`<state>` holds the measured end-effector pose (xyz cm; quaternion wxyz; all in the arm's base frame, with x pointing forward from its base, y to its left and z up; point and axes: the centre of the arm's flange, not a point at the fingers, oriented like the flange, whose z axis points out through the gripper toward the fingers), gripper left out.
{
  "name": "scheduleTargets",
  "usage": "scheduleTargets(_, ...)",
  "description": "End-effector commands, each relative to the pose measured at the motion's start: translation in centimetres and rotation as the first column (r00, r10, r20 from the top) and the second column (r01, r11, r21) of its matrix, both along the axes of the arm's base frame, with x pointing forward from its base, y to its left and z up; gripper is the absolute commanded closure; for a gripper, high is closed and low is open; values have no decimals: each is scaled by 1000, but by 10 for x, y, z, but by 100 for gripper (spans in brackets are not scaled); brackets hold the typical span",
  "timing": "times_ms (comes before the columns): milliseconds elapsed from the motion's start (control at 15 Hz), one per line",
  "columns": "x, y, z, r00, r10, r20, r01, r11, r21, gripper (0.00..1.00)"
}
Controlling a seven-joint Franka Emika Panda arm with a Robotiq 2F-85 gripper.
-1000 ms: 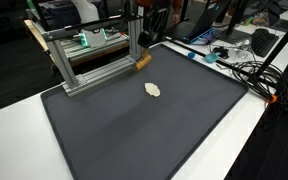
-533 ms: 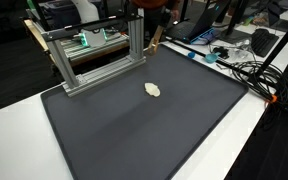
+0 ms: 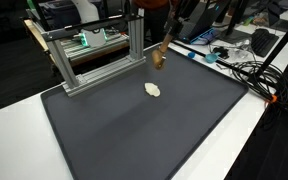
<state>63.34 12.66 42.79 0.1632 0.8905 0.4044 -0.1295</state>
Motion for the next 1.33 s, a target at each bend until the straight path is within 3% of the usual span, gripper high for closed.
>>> scheduleTargets(0,1,1,0,1000,2,1,-2,1000,0,53)
scheduleTargets(67,1,1,1,1000,3,2,-3,1000,1,78)
scheduleTargets(267,-21,12,-12,984,176,36,-178,981,76,78)
scheduleTargets(467,-22,8,-19,946,321,32,-323,938,127,78)
scheduleTargets(933,-16,-85,-26,795,607,-1,-584,765,273,78)
scheduleTargets(1133,-36,-98,-40,707,707,26,-672,659,337,78)
scheduleTargets(1200,-44,-100,-45,693,719,53,-687,637,350,78)
scheduleTargets(1267,-53,-102,-50,695,716,75,-690,633,351,78)
